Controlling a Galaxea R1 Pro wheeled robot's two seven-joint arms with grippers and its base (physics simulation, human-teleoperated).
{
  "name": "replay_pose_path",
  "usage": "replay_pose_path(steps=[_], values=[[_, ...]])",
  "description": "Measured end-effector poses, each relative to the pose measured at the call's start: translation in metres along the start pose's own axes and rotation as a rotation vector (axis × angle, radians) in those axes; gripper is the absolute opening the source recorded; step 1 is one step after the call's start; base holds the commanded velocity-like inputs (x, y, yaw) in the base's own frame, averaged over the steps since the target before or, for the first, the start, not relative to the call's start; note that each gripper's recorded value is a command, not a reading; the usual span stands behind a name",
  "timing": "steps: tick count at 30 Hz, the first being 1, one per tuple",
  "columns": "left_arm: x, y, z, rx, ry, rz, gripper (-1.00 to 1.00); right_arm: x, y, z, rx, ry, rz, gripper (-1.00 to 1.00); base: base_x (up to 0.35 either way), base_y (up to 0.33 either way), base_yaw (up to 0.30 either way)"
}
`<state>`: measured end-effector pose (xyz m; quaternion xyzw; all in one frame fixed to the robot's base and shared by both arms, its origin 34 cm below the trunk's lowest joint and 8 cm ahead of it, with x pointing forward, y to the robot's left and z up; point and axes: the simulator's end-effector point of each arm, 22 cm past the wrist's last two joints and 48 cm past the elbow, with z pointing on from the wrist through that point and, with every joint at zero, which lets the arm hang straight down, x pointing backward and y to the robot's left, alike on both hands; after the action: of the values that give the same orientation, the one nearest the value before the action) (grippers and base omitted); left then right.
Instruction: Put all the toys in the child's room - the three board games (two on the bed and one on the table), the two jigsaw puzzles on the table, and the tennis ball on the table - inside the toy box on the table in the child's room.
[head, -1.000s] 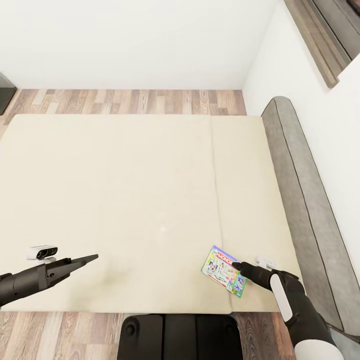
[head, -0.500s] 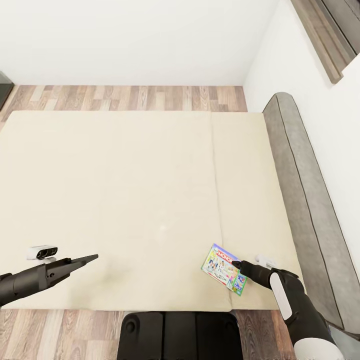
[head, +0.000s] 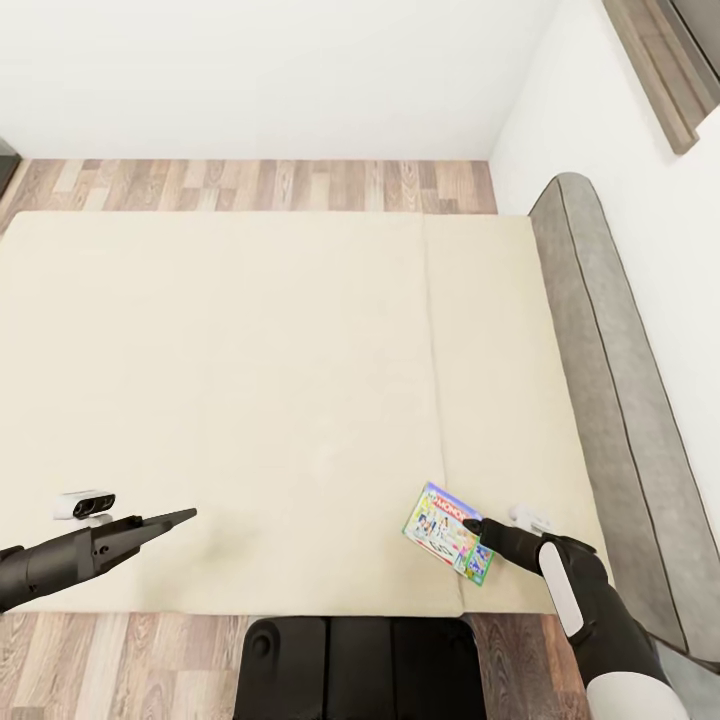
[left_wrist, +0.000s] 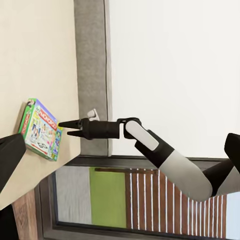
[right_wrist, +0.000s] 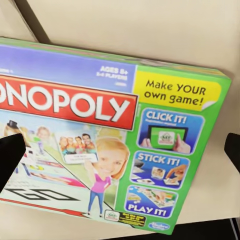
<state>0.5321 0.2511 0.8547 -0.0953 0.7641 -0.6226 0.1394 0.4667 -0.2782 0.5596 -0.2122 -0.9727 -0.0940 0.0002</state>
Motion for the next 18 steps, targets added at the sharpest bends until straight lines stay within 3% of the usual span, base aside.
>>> replay_pose_path(steps=[18], values=[[0.005, 0.012, 0.001, -0.009, 0.006, -0.027, 1.00, 0.004, 0.011, 0.012, -0.015, 0.016, 0.010, 1.00, 0.000, 0.000, 0.000]])
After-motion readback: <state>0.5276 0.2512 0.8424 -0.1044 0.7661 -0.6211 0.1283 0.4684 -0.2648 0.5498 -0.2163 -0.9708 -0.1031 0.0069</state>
